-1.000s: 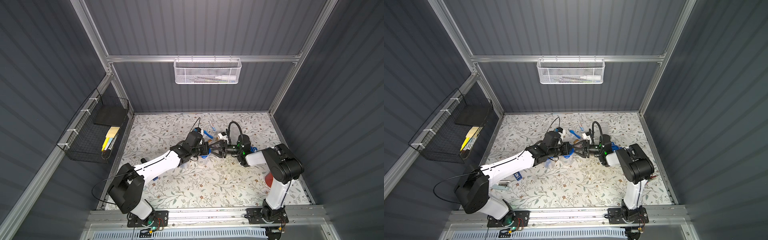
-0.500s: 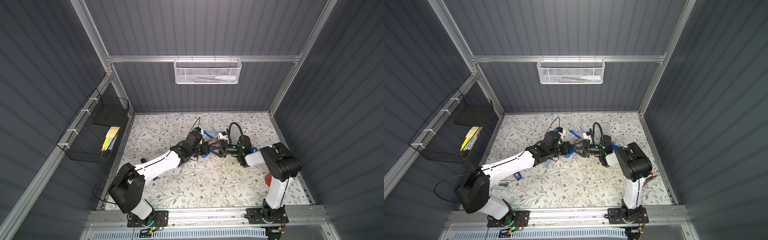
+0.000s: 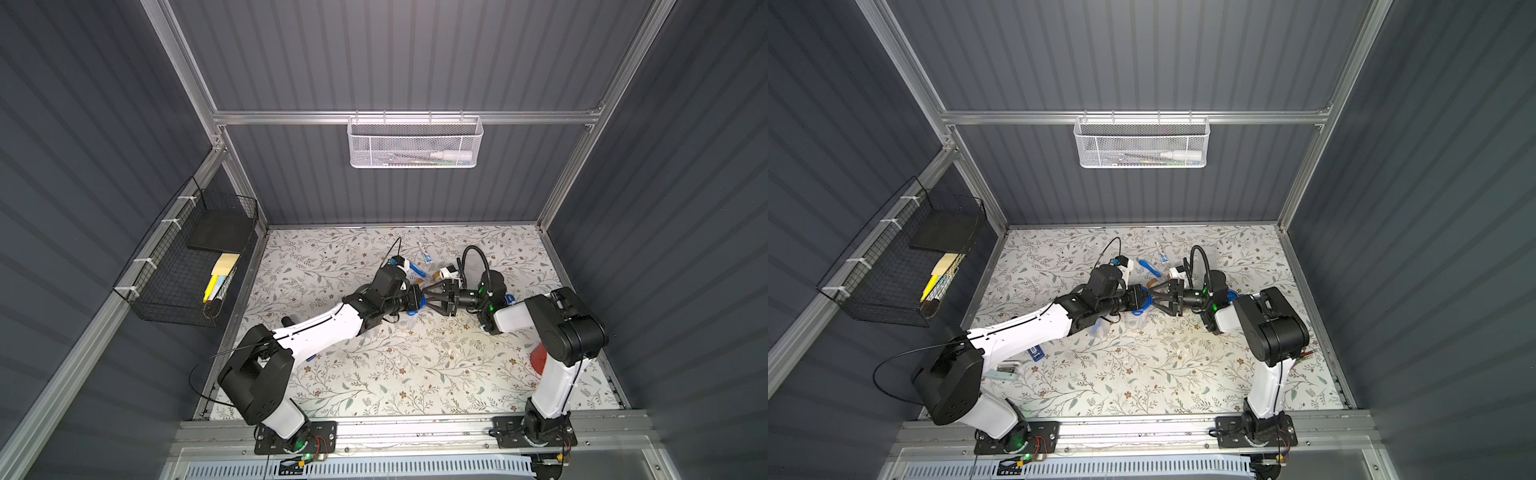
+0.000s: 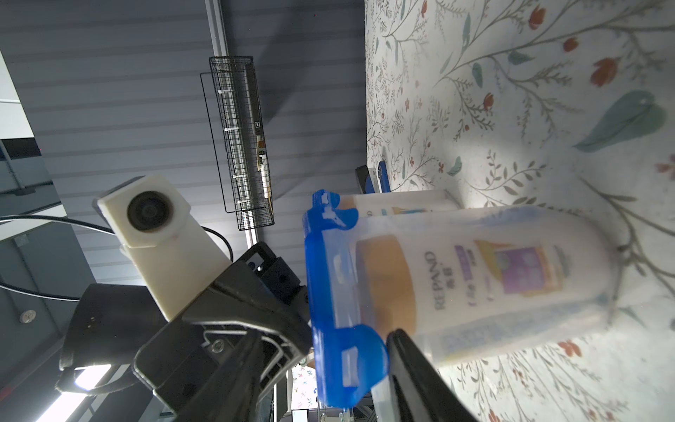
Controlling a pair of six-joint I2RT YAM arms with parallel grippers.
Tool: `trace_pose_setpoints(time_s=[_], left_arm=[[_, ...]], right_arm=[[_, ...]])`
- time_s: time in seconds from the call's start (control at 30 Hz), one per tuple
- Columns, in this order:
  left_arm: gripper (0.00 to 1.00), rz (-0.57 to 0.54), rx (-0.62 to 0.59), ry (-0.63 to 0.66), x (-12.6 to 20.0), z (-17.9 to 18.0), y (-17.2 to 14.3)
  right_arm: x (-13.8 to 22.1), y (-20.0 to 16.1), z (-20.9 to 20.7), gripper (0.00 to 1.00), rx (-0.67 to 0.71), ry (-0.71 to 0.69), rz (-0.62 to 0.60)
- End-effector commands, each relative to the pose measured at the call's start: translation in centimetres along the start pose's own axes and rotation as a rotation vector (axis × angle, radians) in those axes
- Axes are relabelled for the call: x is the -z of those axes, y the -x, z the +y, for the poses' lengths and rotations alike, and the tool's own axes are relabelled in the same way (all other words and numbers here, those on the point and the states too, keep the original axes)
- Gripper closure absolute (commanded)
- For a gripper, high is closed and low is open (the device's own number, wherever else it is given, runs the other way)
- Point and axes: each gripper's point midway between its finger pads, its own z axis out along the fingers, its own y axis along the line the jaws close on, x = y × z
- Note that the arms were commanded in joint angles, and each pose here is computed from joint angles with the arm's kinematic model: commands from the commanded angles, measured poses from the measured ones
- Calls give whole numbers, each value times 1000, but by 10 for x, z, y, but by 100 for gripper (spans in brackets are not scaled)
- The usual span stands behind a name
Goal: Take out toiletry kits
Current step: Unfasten the latch on the container, then adjust the container at the center of the board.
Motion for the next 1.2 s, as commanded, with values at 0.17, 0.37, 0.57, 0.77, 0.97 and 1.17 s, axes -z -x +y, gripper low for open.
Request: trace_pose_setpoints(time_s=[0.17, 0.37, 0.57, 0.77, 0.97, 1.17], left_arm=[[100, 471, 102, 502, 28, 141, -145], [100, 474, 101, 500, 27, 142, -146], [100, 489, 110, 498, 25, 146, -154], [100, 492, 128, 491, 24, 149, -160], [100, 491, 134, 483, 18, 147, -159], [100, 473, 119, 474, 21, 138, -147]], right_arm=[[12, -8, 87, 44, 316, 145, 11], [16, -9, 97, 44, 336, 153, 3], [20, -8, 100, 44, 342, 151, -9], [22, -7, 98, 44, 342, 132, -9], [22, -7, 87, 44, 322, 110, -10], [21, -6, 81, 44, 319, 57, -14]])
